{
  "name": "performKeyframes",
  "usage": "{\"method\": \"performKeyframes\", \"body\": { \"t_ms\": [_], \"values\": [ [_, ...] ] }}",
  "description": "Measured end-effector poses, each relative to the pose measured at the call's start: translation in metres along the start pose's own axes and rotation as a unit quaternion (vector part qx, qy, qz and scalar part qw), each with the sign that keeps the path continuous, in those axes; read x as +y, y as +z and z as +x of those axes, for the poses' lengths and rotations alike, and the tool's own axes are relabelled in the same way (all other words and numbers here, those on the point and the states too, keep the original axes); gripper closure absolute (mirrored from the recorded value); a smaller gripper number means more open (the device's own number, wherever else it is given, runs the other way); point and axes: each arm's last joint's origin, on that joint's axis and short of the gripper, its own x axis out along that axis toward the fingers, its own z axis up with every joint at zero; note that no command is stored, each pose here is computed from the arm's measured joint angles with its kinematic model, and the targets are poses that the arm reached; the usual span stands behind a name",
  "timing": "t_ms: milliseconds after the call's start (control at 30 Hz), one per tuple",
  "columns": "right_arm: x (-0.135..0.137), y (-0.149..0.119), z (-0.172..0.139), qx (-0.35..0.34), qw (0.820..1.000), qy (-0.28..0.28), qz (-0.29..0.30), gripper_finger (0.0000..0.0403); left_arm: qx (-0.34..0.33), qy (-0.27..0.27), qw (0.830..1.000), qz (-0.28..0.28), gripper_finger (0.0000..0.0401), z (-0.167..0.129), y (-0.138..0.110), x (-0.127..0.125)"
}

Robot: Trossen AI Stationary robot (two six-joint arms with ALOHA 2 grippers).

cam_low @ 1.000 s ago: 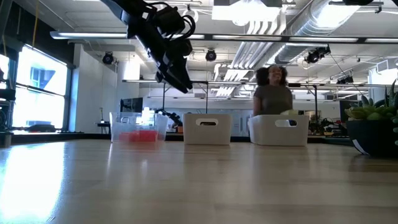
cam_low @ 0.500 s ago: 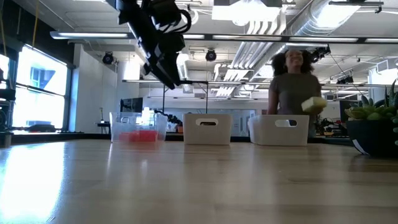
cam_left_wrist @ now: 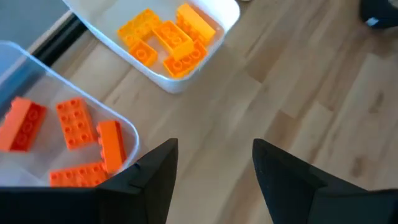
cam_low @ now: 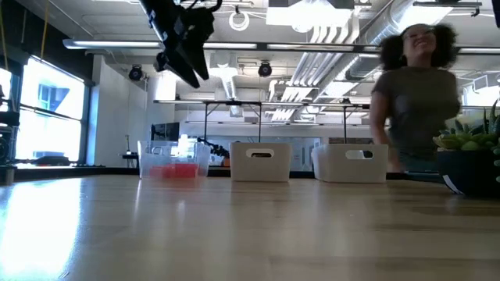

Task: Sort & place blocks by color
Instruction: Put the green game piece into the right white bin

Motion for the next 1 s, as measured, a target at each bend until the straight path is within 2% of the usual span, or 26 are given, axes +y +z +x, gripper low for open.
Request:
{"method": "performKeyframes", "body": {
  "t_ms": [167,333,467,667,1000],
  "values": [
    [-0.028,-0.001,0.015,0.019,0.999,-0.025,0.035,0.0217,0.003,-0.008,1.0,-0.014,0.0206,-0.022,-0.012,-0.01],
    [-0.044,-0.003,0.024,0.021,0.995,0.009,0.1,0.0217,0.024,0.025,0.999,0.014,0.0206,-0.035,-0.027,-0.018],
    [-0.048,-0.004,0.031,0.034,0.989,0.027,0.138,0.0217,0.058,0.03,0.998,0.026,0.0206,-0.041,-0.039,-0.025],
    [-0.044,-0.007,0.039,0.065,0.985,0.037,0.155,0.0217,0.094,0.023,0.994,0.059,0.0206,-0.046,-0.054,-0.038],
    [-0.046,-0.014,0.06,0.119,0.98,0.002,0.159,0.0204,0.111,-0.027,0.99,0.087,0.0206,-0.05,-0.061,-0.051]
  ]
}}
